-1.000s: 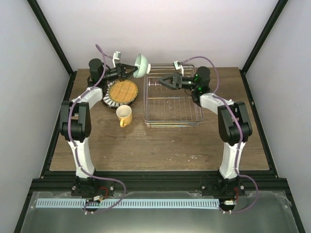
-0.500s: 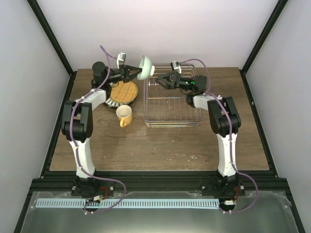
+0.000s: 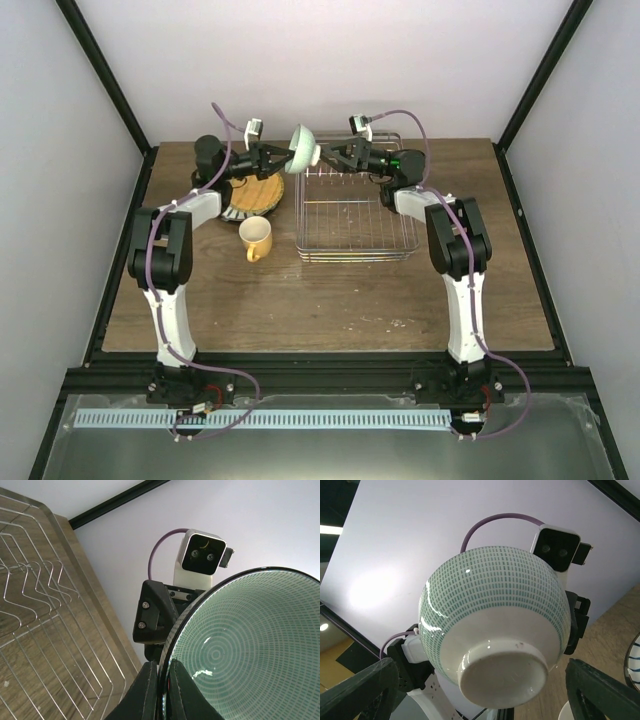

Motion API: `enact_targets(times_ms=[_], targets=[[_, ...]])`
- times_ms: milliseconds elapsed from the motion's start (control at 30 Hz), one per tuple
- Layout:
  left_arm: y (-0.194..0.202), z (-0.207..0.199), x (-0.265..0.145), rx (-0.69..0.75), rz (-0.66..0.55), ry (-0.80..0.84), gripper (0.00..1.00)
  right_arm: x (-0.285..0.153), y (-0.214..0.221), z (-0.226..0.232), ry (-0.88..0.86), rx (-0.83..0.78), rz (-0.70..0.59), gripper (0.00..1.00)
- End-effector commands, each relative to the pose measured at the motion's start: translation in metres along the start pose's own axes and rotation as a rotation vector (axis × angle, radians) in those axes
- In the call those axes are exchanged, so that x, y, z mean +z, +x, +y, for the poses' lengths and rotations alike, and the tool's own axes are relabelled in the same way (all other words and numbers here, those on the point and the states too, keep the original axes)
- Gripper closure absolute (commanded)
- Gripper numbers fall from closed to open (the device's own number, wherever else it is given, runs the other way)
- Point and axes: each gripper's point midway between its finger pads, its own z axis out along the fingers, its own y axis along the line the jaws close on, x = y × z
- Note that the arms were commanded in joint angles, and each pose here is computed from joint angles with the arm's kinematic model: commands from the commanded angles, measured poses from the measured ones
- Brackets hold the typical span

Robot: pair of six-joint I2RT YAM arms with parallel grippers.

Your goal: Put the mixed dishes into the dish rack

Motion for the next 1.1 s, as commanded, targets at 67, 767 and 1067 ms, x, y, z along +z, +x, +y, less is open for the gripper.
enact_targets(times_ms=[67, 767, 1067], targets=[[-0.004, -0.017, 0.007, 0.086, -0.015, 0.039, 1.0, 0.012, 0.002, 0.009, -0.036, -0.031, 0.011, 0.09], [-0.014, -0.017, 0.014, 0.091, -0.024, 0.058, 1.0, 0.026, 0.007, 0.006, -0.048, -0.039, 0.042, 0.16], [-0.006, -0.02, 0.012, 0.087, -0.016, 0.052, 1.0, 0.015, -0.005, 0.002, -0.028, -0.059, 0.011, 0.13]])
